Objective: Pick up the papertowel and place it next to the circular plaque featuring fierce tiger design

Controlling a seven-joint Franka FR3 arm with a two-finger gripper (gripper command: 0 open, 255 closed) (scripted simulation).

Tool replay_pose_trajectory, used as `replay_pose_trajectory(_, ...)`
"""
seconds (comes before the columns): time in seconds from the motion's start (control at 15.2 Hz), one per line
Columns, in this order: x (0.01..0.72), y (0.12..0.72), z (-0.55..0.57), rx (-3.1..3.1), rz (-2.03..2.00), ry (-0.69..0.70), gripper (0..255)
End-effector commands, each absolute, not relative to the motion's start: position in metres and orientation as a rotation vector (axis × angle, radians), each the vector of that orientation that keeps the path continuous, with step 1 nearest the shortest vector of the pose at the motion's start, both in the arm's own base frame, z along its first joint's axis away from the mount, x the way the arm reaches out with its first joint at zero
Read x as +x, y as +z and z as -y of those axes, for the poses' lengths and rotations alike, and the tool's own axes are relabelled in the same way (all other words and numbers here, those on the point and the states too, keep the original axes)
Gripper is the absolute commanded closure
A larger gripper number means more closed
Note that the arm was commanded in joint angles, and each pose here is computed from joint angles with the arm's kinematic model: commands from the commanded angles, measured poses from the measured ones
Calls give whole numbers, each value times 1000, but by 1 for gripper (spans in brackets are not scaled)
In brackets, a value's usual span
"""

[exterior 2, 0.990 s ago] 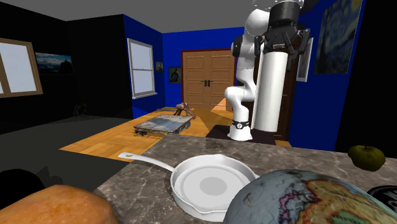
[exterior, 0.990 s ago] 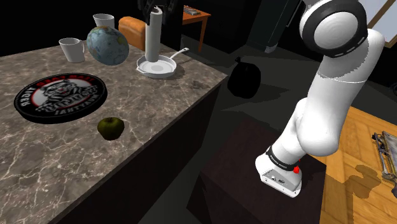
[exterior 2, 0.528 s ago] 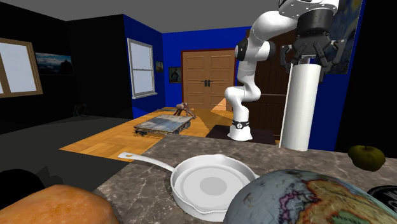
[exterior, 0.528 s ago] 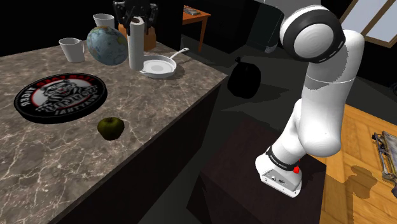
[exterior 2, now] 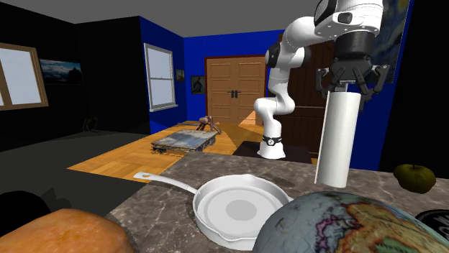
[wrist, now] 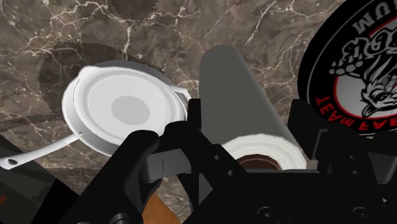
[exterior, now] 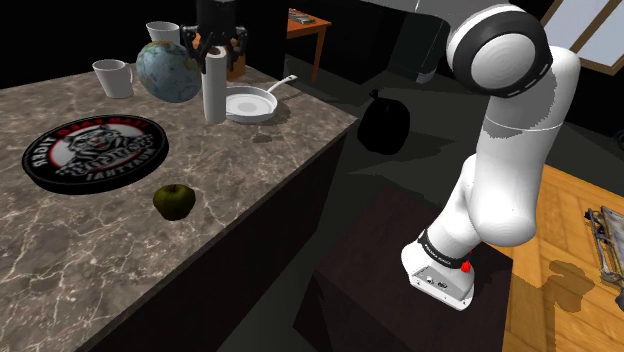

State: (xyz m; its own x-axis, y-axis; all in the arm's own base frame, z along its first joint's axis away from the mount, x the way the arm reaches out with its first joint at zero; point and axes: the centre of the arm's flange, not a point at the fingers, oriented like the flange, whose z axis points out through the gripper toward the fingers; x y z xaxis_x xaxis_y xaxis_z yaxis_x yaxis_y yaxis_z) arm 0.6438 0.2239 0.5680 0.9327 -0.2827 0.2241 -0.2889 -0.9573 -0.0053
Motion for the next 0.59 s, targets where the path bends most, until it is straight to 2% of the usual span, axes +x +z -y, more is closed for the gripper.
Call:
replay_pose_trajectory(0.0, 644, 557, -224, 3061, 453, 349, 255)
replay_pose_trajectory(0.53, 644, 518, -224, 3061, 453, 349, 255)
